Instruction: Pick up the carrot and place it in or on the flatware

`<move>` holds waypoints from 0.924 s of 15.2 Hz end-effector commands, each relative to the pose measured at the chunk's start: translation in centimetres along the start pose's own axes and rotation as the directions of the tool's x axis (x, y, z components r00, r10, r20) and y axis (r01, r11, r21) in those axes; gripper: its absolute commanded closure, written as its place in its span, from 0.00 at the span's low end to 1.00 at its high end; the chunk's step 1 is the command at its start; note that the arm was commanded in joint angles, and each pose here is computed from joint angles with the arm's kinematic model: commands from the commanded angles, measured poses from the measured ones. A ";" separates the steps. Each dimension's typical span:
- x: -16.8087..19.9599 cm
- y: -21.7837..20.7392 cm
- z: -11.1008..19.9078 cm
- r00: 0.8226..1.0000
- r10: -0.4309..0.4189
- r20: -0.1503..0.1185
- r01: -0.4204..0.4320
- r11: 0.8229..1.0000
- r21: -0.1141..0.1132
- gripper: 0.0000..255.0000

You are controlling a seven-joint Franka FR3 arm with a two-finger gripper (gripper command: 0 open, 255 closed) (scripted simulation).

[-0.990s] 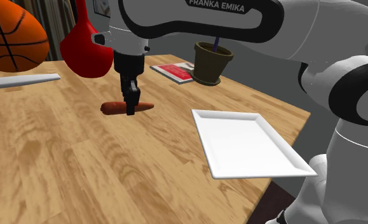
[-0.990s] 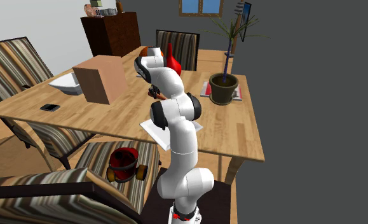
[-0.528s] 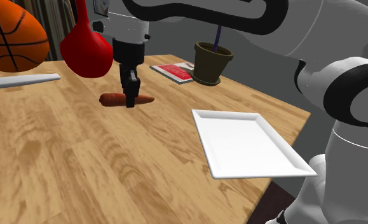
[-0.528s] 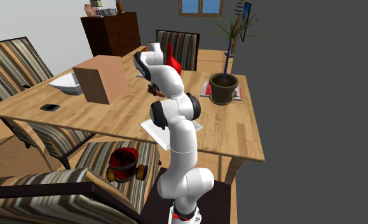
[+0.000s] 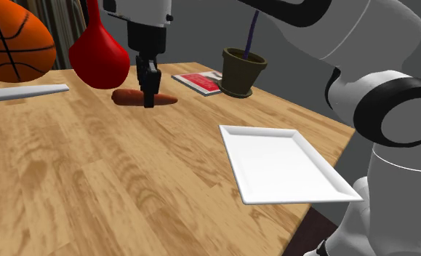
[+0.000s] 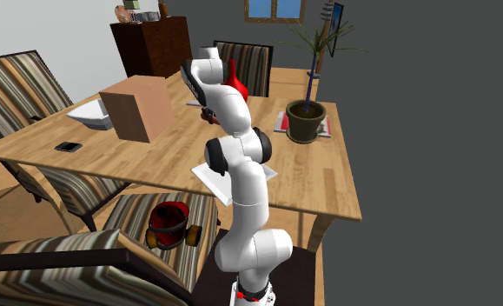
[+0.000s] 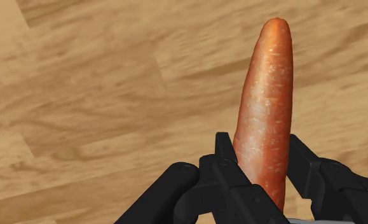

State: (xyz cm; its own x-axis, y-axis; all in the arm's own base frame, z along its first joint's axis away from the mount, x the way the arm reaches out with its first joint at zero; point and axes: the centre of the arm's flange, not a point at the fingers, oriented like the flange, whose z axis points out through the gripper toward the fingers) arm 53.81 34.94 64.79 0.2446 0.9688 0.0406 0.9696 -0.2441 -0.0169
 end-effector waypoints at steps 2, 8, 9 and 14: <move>0.1 -0.1 -1.6 1.000 0.000 0.000 0.000 1.000 0.000 1.00; -3.9 -3.5 -2.3 1.000 0.000 0.000 0.000 1.000 0.000 1.00; -4.9 -4.3 -2.3 1.000 0.000 0.000 0.000 1.000 0.000 1.00; -10.0 -8.5 -2.5 1.000 0.000 0.000 0.000 1.000 0.000 1.00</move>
State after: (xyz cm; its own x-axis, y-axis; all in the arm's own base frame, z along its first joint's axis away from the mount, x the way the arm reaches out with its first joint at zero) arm 43.84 28.11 67.11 0.2446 0.9688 0.0398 0.9696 -0.2440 -0.0174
